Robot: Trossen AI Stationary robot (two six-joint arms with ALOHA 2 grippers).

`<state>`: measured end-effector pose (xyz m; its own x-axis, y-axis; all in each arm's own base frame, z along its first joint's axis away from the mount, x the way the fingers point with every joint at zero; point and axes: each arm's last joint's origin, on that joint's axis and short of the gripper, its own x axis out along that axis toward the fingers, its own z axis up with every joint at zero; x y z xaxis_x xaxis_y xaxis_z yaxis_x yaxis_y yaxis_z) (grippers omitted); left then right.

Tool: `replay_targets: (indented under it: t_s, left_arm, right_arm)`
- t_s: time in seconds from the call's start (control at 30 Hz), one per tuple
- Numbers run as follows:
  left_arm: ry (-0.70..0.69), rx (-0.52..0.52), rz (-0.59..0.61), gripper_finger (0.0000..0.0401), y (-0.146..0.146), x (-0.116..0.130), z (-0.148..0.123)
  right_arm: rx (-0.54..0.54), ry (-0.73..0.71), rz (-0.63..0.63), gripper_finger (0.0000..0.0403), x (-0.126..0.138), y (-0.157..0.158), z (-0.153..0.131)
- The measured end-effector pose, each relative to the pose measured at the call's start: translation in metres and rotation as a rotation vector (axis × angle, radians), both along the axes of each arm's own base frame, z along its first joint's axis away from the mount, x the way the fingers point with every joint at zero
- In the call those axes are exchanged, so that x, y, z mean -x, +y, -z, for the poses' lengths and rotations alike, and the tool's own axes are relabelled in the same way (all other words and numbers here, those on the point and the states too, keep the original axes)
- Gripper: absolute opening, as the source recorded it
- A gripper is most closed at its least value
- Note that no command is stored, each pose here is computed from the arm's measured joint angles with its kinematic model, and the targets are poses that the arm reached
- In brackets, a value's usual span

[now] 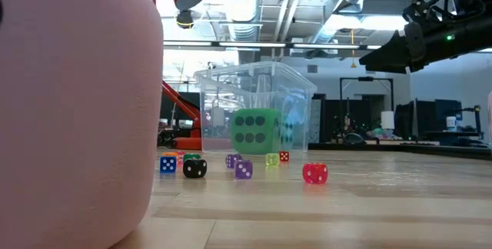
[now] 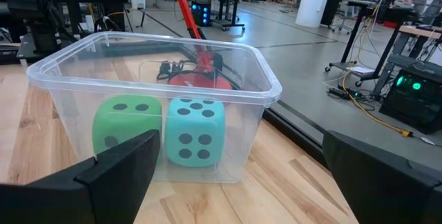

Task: Pick & Place Dice
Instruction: Put the purple dice into the transparent bin

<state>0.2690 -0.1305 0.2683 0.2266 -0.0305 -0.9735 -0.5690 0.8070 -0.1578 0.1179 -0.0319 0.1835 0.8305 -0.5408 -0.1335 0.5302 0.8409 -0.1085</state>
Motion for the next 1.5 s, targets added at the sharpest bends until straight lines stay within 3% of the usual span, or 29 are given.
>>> replay_targets:
  t_s: [0.27,0.47,0.7,1.03,1.5]
  left_arm:
    - [0.032,0.01,0.001,0.0398,0.001,0.003,0.007]
    - [-0.06,0.066,0.004,0.0399,-0.004,-0.006,0.008]
    - [-0.059,0.096,-0.086,0.0399,-0.006,-0.008,0.01]
    - [0.069,0.121,0.008,0.0399,-0.02,-0.023,0.047]
    - [0.04,0.052,0.037,0.0397,-0.02,-0.028,0.054]
  right_arm:
    - [0.001,0.001,0.0,0.04,0.0,0.0,0.0]
    - [0.006,0.005,-0.001,0.04,0.0,0.0,0.0]
    - [0.005,0.016,-0.001,0.04,0.0,0.0,0.001]
    - [0.003,0.023,-0.001,0.04,0.0,0.0,0.002]
    - [0.003,0.023,-0.001,0.04,0.0,0.0,0.002]
